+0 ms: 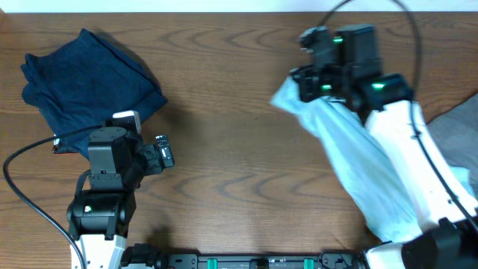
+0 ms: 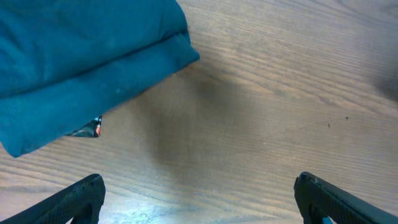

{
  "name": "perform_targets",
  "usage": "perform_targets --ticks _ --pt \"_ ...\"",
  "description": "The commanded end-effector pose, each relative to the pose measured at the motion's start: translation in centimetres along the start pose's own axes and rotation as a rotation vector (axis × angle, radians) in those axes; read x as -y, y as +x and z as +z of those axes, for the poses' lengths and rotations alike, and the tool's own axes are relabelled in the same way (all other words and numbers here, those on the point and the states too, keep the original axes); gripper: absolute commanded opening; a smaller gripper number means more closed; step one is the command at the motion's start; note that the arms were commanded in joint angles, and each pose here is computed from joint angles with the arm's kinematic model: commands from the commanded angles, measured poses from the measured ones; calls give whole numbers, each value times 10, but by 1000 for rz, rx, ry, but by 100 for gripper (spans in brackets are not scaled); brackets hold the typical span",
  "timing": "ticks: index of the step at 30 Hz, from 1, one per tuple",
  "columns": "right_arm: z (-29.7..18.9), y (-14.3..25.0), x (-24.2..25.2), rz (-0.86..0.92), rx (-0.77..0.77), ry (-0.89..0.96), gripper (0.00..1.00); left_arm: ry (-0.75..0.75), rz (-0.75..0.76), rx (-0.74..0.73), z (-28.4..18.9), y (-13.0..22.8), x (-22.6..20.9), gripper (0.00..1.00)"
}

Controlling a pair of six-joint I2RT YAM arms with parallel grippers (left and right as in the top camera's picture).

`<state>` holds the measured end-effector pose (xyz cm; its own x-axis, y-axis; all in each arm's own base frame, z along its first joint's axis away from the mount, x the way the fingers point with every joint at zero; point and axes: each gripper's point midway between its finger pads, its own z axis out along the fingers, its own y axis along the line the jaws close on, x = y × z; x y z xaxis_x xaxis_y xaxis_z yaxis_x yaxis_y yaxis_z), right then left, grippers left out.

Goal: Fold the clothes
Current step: 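Drag the T-shirt leftward toward the table center with the right gripper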

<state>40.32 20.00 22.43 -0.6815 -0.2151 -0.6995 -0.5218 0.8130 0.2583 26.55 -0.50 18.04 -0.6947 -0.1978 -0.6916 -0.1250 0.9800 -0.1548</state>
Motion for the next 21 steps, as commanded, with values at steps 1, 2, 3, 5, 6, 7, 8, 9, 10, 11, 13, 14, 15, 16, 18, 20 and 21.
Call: perform_targets --ticks 1,2,3,5,6,7,8,9,10,11,13,14,15,16,18,20,21 --pt "22 -2 -39 -86 9 -98 1 9 -10 28 -4 -9 3 98" --pt "27 -5 -46 -103 22 -111 1 11 -10 34 -4 -11 3 98" --pt "32 -8 -54 -120 36 -126 1 12 -10 41 -4 -13 4 98" --pt "40 -10 -72 -150 52 -174 1 16 -10 59 -5 -17 5 98" --pt "43 -8 -82 -166 50 -205 1 18 -9 66 -5 -19 5 98" --pt "44 -5 -92 -189 44 -235 1 20 -9 76 -5 -21 6 98" --pt "44 -2 -100 -203 35 -255 1 22 -9 84 -5 -23 6 98" --pt "44 3 -108 -216 20 -277 1 24 -9 92 -5 -25 6 98" --pt "44 8 -114 -233 5 -291 2 25 -9 97 -5 -26 7 98" --pt "44 12 -118 -243 -8 -296 7 25 -9 98 -5 -27 7 98" --pt "47 20 -112 -250 -40 -248 57 24 -9 97 -5 -26 7 98" --pt "48 22 -102 -240 -57 -189 79 25 -9 98 -5 -27 7 98" --pt "48 27 -83 -206 -84 -91 99 27 -9 106 -6 -29 7 98" --pt "45 29 -65 -162 -101 -2 99 29 -9 115 -6 -31 8 98" --pt "33 36 -23 -42 -131 197 99 31 -9 125 -6 -33 8 98" --pt "12 46 16 98 -155 376 99 49 -18 128 -3 -36 12 98" --pt "-1 53 33 173 -169 449 99 81 -16 124 0 -37 17 98"
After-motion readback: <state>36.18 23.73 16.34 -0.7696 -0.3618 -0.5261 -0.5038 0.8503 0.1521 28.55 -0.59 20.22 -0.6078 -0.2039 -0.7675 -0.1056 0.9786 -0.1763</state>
